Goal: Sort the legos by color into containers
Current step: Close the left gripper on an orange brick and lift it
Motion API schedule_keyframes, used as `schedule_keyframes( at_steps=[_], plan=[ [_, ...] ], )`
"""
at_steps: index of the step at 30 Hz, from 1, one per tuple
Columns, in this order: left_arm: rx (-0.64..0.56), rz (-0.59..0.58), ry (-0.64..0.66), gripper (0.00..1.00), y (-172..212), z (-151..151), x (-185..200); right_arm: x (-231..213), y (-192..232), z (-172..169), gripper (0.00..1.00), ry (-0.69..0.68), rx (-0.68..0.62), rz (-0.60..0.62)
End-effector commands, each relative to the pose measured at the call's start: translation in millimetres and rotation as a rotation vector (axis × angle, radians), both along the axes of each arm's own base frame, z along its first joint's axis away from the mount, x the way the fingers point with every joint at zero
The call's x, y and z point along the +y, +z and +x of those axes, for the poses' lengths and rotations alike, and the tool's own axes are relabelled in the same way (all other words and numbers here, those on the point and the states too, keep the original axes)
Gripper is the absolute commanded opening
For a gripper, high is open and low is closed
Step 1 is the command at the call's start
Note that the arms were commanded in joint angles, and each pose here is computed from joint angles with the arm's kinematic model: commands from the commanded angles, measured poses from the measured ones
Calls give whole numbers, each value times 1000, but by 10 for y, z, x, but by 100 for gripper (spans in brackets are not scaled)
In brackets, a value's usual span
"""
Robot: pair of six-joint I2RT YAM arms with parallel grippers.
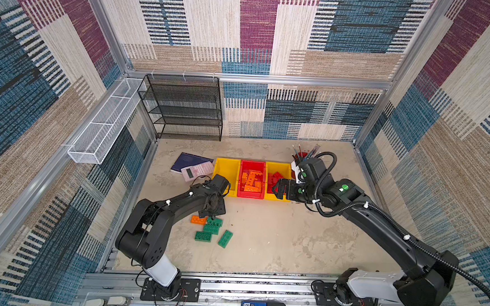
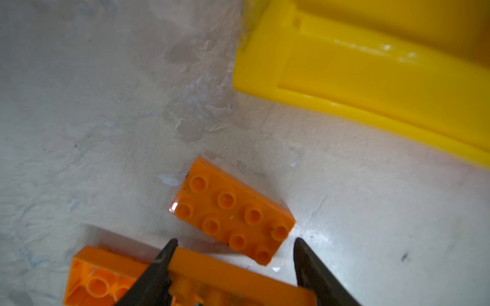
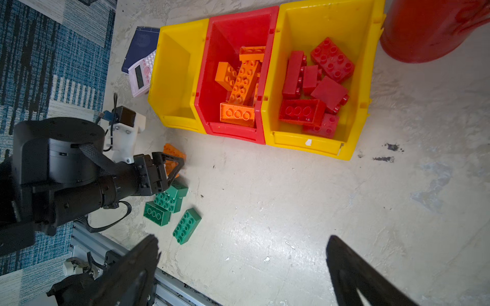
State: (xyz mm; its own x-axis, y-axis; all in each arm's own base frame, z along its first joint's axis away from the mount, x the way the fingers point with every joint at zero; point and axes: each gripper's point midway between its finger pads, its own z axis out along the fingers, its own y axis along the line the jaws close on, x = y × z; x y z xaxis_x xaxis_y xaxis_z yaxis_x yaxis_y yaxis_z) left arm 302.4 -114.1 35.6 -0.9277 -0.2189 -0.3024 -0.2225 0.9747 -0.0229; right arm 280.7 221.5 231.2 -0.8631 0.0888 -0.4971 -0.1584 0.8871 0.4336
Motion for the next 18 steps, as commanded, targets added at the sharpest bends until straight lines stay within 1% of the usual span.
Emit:
schedule_keyframes(
  at_steps=[1,6,9,15,18],
  plan=[
    [8,12,8,63,104,-21,28,-2,47,22,100,-17,-18,18],
    [-9,6,2,63,251,23,7,-17,50,2,100,-21,-21,23],
    [-30,-1,-4,63,406,99,-26,-42,58,-8,100,-26,-25,22],
    [-107,-23,-52,63,843,392,-238,-105,65,-56,100,-44,-34,23],
    [-143,-32,-92,63,1042,562,-422,-154,71,-91,100,-55,-41,23]
  ],
)
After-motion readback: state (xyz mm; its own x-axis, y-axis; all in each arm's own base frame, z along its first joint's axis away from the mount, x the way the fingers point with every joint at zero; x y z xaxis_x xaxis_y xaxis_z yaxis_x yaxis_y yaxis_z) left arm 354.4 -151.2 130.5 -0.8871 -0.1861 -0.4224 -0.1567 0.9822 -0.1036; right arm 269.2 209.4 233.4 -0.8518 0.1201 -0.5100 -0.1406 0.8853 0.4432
